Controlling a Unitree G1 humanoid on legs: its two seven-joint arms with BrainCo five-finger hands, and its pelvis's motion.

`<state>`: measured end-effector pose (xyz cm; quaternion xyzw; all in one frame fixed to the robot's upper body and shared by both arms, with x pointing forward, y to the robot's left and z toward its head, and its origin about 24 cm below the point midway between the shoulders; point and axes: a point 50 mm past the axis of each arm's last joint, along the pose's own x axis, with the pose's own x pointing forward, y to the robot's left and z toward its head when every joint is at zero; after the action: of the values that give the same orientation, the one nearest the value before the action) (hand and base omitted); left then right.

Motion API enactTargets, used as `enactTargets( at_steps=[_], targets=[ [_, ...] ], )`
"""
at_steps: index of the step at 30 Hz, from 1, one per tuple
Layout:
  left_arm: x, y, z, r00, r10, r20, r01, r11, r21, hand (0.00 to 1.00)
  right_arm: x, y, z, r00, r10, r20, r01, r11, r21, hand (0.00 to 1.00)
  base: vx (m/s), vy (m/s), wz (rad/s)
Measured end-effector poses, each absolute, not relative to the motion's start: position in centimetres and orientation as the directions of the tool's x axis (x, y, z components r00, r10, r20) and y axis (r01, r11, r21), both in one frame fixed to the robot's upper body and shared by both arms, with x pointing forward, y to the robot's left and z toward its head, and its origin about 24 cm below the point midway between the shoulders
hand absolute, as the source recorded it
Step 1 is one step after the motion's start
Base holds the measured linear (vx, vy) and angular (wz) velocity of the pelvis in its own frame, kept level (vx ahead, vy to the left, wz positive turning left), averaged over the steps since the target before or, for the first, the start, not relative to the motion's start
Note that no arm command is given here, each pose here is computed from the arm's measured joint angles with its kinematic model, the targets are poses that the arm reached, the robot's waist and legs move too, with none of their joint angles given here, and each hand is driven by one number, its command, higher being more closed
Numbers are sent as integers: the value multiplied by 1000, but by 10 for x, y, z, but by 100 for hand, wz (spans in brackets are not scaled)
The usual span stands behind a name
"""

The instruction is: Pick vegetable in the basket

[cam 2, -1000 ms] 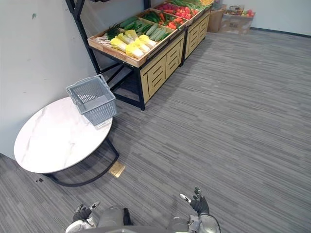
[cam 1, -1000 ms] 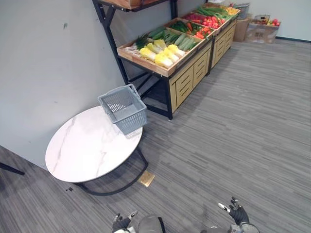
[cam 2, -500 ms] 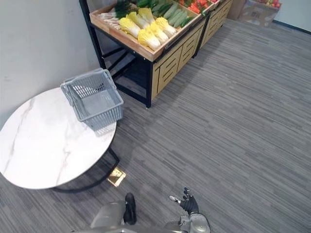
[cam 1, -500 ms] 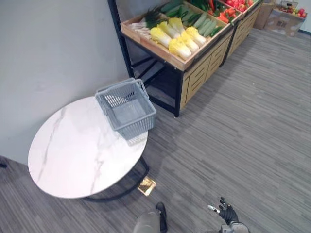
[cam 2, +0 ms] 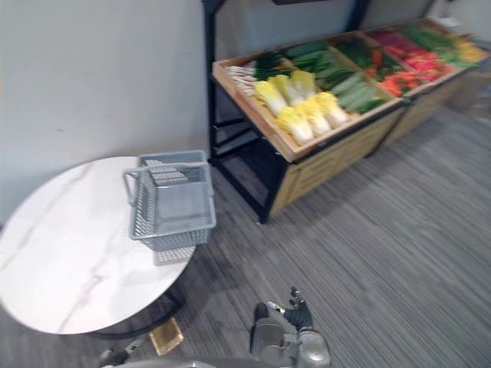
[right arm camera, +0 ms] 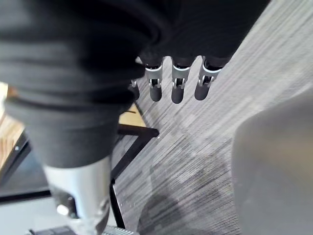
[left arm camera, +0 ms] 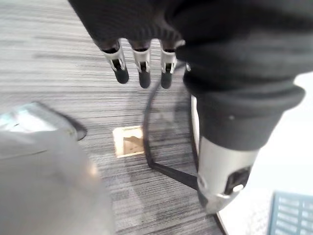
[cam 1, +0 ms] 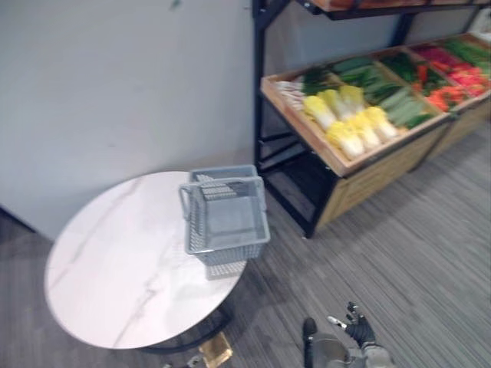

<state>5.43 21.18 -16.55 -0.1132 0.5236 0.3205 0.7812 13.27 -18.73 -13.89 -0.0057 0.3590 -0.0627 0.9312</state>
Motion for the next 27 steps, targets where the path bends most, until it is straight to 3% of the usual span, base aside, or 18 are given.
enactTargets(
  at_steps=[6,12,16,19,24,27],
  targets=[
    [48,209,-168,159,394,-905,-695,696,180,0,129,-190,-144,685,-127,-717,118,991,-63,0,265,-264,56],
    [45,212,-167,177,397,-900,-660,727,191,0,121,-192,-147,659,-175,-731,262,965,5,0,95,-129,65],
    [46,213,-167,197,392,-899,-624,757,193,0,140,-191,-135,733,-163,-660,308,945,109,0,0,-54,41],
    [47,221,-165,212,409,-888,-593,776,216,0,175,-184,-102,876,-83,-476,215,949,230,0,-82,-18,28],
    [55,222,-164,261,402,-878,-499,835,234,0,211,-181,-66,951,48,-305,29,969,245,0,-129,27,27],
    [61,221,-163,284,391,-876,-457,858,235,0,229,-184,-39,980,49,-195,-16,986,166,0,-152,89,18]
  ],
)
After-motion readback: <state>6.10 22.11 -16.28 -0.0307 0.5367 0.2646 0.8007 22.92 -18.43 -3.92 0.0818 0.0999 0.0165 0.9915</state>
